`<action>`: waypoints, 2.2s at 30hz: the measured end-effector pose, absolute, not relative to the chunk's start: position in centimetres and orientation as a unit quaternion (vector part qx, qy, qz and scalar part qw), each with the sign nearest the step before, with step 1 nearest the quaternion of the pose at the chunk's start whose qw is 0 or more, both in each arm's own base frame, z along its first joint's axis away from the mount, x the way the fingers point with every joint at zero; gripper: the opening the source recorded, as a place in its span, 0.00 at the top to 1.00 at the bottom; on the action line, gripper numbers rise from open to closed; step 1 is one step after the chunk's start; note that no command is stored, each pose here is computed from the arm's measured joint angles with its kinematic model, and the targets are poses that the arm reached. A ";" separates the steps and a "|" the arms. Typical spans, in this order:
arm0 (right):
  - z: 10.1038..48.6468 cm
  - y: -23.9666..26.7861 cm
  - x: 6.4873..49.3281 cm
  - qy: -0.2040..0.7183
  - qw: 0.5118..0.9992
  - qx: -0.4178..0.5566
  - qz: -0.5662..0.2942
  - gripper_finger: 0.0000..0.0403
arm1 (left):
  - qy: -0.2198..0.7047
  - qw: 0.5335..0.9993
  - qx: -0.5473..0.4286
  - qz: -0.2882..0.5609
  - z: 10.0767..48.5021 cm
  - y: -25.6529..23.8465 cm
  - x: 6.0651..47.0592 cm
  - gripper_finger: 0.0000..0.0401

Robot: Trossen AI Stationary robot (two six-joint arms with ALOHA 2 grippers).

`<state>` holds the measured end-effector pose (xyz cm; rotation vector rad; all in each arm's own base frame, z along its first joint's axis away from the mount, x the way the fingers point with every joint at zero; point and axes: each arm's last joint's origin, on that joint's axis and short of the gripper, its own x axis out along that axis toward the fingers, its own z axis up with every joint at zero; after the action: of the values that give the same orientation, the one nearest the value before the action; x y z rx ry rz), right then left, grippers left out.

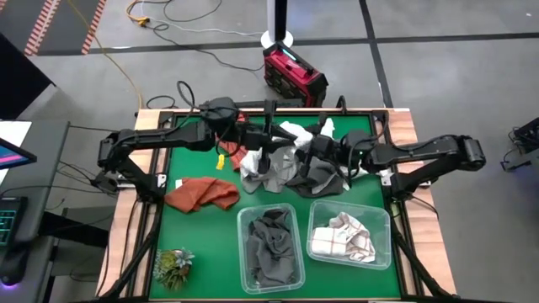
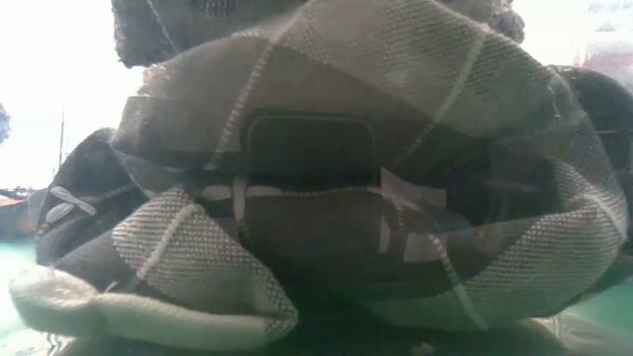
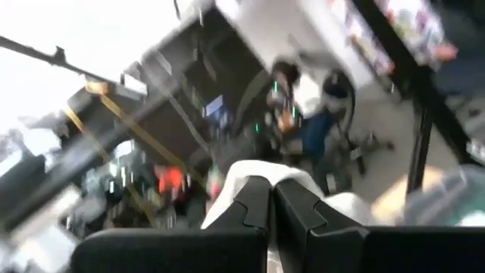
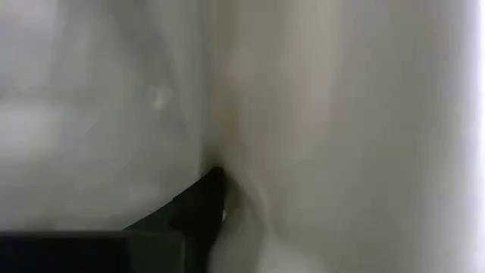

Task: Sort towels by color in basket
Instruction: Put the left white towel into the right transparent bin

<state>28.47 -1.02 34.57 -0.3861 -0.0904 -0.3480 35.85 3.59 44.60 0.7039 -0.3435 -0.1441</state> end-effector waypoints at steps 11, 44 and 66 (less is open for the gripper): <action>34.7 0.4 28.2 -0.048 0.968 -0.204 -0.139 0.95 | -0.150 0.945 0.292 -0.006 45.1 3.9 35.4 0.98; 44.5 6.8 11.9 0.009 0.978 0.126 0.168 0.94 | 0.105 0.978 0.176 0.037 44.7 0.2 29.0 0.56; 32.8 11.8 13.1 0.472 0.854 0.216 0.026 0.95 | 0.152 0.970 0.162 0.101 44.1 1.4 28.5 0.57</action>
<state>13.09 11.78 32.77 0.4546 0.9925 0.0540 28.54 1.44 44.08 0.3278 0.3080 0.2050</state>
